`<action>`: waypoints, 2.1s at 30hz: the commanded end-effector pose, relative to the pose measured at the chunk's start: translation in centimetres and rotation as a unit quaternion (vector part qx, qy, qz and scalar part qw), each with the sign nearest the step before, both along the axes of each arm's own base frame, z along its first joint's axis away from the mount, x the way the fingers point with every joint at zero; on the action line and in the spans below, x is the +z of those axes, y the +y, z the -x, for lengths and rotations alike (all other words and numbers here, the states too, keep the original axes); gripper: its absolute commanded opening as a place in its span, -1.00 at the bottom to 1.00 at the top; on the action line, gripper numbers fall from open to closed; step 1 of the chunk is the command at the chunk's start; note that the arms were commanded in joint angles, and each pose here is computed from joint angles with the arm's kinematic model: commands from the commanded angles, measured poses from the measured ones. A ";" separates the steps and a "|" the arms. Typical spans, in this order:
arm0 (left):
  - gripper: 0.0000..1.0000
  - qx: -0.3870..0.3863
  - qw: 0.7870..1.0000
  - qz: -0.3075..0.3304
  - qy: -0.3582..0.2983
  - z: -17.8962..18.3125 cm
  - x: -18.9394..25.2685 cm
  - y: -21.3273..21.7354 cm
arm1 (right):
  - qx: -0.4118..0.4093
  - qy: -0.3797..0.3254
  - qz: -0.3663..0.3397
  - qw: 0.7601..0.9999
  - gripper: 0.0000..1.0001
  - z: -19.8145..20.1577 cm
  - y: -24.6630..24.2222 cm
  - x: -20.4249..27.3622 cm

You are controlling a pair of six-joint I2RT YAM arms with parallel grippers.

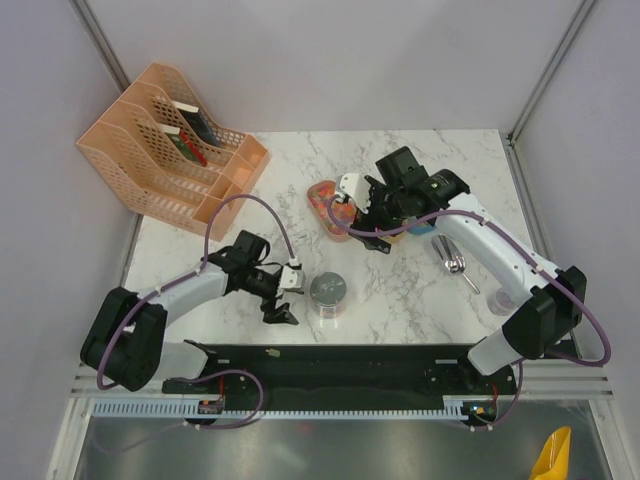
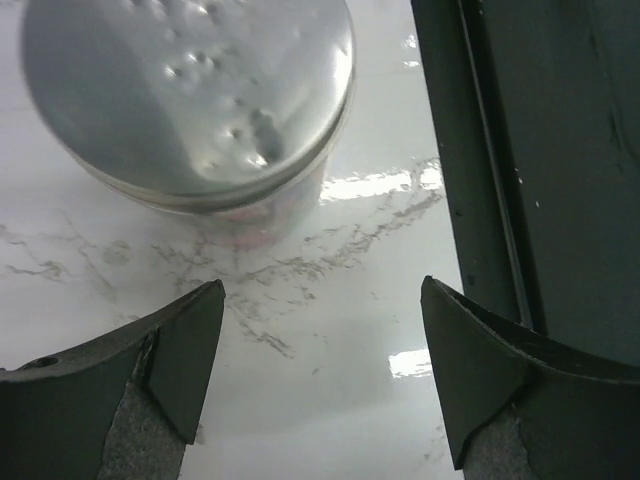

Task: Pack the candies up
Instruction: Move the packing bottle to the center of the board.

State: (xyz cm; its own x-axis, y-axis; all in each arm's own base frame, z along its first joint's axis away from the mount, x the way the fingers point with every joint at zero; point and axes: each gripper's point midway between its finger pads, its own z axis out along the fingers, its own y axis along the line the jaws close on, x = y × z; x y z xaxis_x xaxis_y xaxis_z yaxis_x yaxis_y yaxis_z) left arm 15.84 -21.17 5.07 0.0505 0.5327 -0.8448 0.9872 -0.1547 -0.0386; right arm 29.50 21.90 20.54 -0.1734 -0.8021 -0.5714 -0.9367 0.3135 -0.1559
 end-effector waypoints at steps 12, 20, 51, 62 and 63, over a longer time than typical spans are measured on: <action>0.72 0.033 0.998 -0.049 0.007 -3.6 3.9 -5.5 | 0.074 -0.036 -0.015 0.996 0.96 -0.5 0.1 2.3; 0.61 0.017 0.992 -0.121 0.024 -2.7 0.0 -7.6 | 0.068 -0.037 -0.016 0.997 0.96 -0.2 -1.1 2.1; 1.00 0.123 0.986 0.112 0.017 -3.8 -3.9 -15.8 | 0.108 -0.003 0.029 0.994 0.96 3.6 -5.0 -1.3; 1.00 0.091 0.983 0.155 -0.024 -2.4 -5.4 -18.3 | 0.180 0.003 0.081 0.980 0.96 5.4 -6.8 -2.5; 1.00 0.092 0.983 0.156 -0.021 -2.4 -5.4 -18.6 | 0.178 0.000 0.078 0.981 0.96 5.1 -6.7 -2.1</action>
State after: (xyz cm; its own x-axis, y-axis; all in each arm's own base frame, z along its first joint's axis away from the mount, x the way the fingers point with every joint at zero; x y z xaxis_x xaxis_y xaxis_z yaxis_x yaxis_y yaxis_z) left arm 19.02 -39.33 1.71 0.0508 0.2102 -0.9763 0.9981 0.0247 0.0572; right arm 24.23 15.05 17.45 0.0925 -0.8945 -0.4374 -0.9851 -0.0182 -0.1712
